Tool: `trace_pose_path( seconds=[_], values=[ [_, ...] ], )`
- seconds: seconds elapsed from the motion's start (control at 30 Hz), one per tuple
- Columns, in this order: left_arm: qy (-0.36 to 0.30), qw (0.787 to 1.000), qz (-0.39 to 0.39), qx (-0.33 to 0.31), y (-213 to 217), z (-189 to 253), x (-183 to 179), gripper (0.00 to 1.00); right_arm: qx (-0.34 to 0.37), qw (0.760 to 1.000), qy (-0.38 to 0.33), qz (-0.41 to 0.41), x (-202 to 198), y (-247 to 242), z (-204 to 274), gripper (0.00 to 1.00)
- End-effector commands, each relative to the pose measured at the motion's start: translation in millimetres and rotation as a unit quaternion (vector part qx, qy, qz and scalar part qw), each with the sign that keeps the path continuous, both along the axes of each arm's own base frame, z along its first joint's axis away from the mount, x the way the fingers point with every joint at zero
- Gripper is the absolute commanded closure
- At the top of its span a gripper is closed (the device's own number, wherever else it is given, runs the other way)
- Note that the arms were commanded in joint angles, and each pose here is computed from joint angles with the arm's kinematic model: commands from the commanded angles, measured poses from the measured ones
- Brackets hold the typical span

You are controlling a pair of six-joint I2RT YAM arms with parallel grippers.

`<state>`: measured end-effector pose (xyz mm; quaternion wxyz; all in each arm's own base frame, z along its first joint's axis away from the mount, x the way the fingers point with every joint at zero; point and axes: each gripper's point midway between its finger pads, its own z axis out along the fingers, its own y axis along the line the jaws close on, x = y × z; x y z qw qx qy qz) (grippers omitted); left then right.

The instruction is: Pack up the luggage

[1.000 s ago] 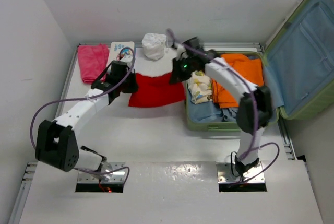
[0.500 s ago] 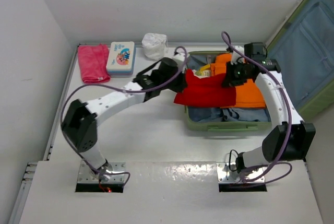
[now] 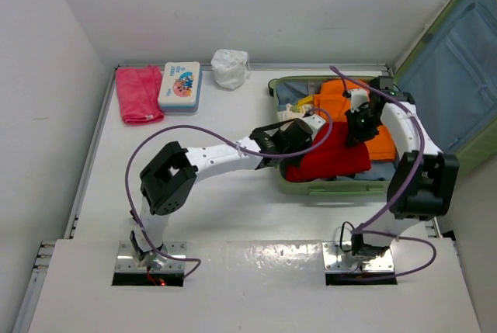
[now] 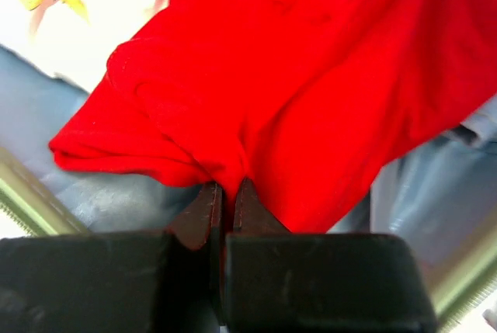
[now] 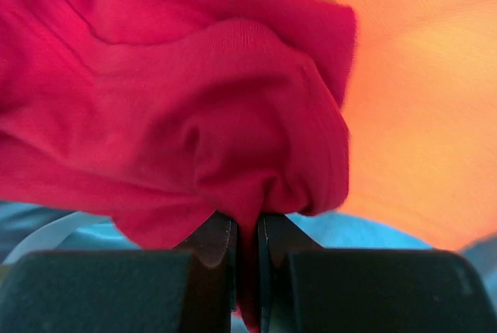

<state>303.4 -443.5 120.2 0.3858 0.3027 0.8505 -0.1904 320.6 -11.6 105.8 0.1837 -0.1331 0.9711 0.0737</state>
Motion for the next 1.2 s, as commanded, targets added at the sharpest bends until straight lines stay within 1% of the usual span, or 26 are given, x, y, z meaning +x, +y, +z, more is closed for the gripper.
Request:
trace_pose_path(
  seconds=[0.0, 0.17, 0.2, 0.27, 0.3, 0.33, 0.37, 0.4, 0.43, 0.47, 0.53, 0.57, 0.6, 0.67, 0.7, 0.77, 0.8, 0.87, 0.9, 0.93, 0.97, 1.0, 1.03, 1.1, 1.13, 1.17],
  values=[
    [-0.036, 0.998, 0.034, 0.038, 12.7, 9.4, 14.0, 1.00, -0.022, 0.999, 0.002, 0.041, 13.0, 3.0, -8.0, 1.00],
    [-0.049, 0.996, 0.063, 0.048, 40.1, 17.5, 25.8, 1.00, -0.031, 0.996, 0.020, 0.075, -5.3, 24.2, -31.0, 1.00],
    [-0.055, 0.995, 0.065, 0.045, 43.9, 25.1, 29.5, 0.90, -0.033, 0.996, 0.029, 0.072, -13.0, 23.2, -41.2, 1.00],
    [-0.049, 0.997, 0.060, 0.022, 48.2, 39.7, 34.3, 0.72, -0.037, 0.995, 0.028, 0.088, -13.1, 36.4, -42.1, 0.90],
    [-0.050, 0.997, 0.053, 0.013, 50.2, 47.5, 35.8, 0.50, -0.038, 0.995, 0.029, 0.086, -12.5, 37.1, -38.8, 0.82],
    [-0.063, 0.997, 0.051, -0.018, 50.9, 73.4, 37.9, 0.43, -0.037, 0.996, 0.026, 0.082, -10.9, 37.7, -35.6, 0.70],
    [-0.068, 0.996, 0.054, -0.036, 58.0, 84.6, 44.0, 0.37, -0.038, 0.995, 0.031, 0.082, -12.5, 39.2, -34.0, 0.64],
    [-0.071, 0.994, 0.046, -0.068, 56.6, 103.4, 44.8, 0.32, -0.040, 0.996, 0.012, 0.077, -2.9, 37.3, -20.1, 0.57],
    [-0.076, 0.992, 0.049, -0.086, 59.7, 116.3, 47.1, 0.26, -0.039, 0.997, 0.020, 0.070, -7.1, 35.2, -15.9, 0.51],
    [-0.071, 0.991, 0.065, -0.096, 71.3, 125.4, 56.9, 0.26, -0.041, 0.997, 0.007, 0.065, -1.0, 33.3, -5.8, 0.42],
    [-0.082, 0.984, 0.100, -0.118, 88.9, 157.7, 75.1, 0.26, -0.039, 0.998, -0.002, 0.056, -1.9, 32.3, 16.8, 0.34],
    [-0.086, 0.981, 0.124, -0.119, 104.3, 162.1, 84.5, 0.25, -0.039, 0.998, -0.009, 0.051, -1.3, 30.8, 26.2, 0.26],
    [-0.102, 0.973, 0.171, -0.118, 141.0, 174.9, 105.1, 0.25, -0.035, 0.998, -0.014, 0.040, -3.0, 30.0, 39.9, 0.22],
    [-0.111, 0.962, 0.227, -0.104, 186.7, 179.5, 125.7, 0.24, -0.033, 0.998, -0.045, 0.033, 3.1, 31.2, 63.9, 0.17],
    [-0.116, 0.951, 0.276, -0.081, 233.1, 172.8, 147.0, 0.24, -0.033, 0.998, -0.051, 0.030, 2.9, 30.6, 69.7, 0.17],
    [-0.118, 0.933, 0.337, -0.045, 290.7, 162.0, 163.7, 0.24, -0.029, 0.996, -0.088, 0.019, 7.5, 31.5, 91.7, 0.13],
    [-0.112, 0.919, 0.377, -0.018, 338.9, 147.1, 178.8, 0.25, -0.033, 0.994, -0.107, 0.011, 12.9, 29.8, 97.9, 0.13],
    [-0.085, 0.910, 0.406, 0.018, 382.3, 112.1, 193.8, 0.28, -0.026, 0.988, -0.150, -0.010, 25.7, 30.3, 114.8, 0.12],
    [-0.083, 0.895, 0.438, 0.027, 420.8, 102.2, 204.0, 0.29, -0.016, 0.987, -0.160, -0.010, 28.2, 34.8, 119.7, 0.12],
    [-0.076, 0.893, 0.442, 0.032, 435.0, 94.1, 210.6, 0.32, -0.005, 0.985, -0.171, -0.023, 34.6, 37.1, 123.4, 0.12],
    [-0.068, 0.887, 0.455, 0.037, 450.5, 84.8, 216.1, 0.32, 0.001, 0.985, -0.171, -0.022, 34.7, 41.1, 124.6, 0.12],
    [-0.052, 0.880, 0.469, 0.043, 464.2, 63.6, 225.6, 0.34, 0.005, 0.985, -0.171, -0.024, 36.4, 42.8, 125.1, 0.12],
    [-0.054, 0.871, 0.487, 0.030, 485.4, 67.3, 234.4, 0.34, 0.012, 0.985, -0.171, -0.024, 37.5, 46.6, 124.1, 0.12],
    [-0.052, 0.862, 0.503, 0.031, 505.2, 57.8, 244.5, 0.35, 0.016, 0.986, -0.164, -0.025, 36.6, 49.7, 119.5, 0.12],
    [-0.048, 0.853, 0.518, 0.038, 522.3, 47.9, 252.8, 0.35, 0.017, 0.986, -0.162, -0.025, 35.7, 49.3, 115.6, 0.12],
    [-0.050, 0.852, 0.520, 0.041, 529.4, 43.7, 258.8, 0.35, 0.019, 0.988, -0.154, -0.022, 33.1, 51.4, 110.0, 0.12]
  ],
)
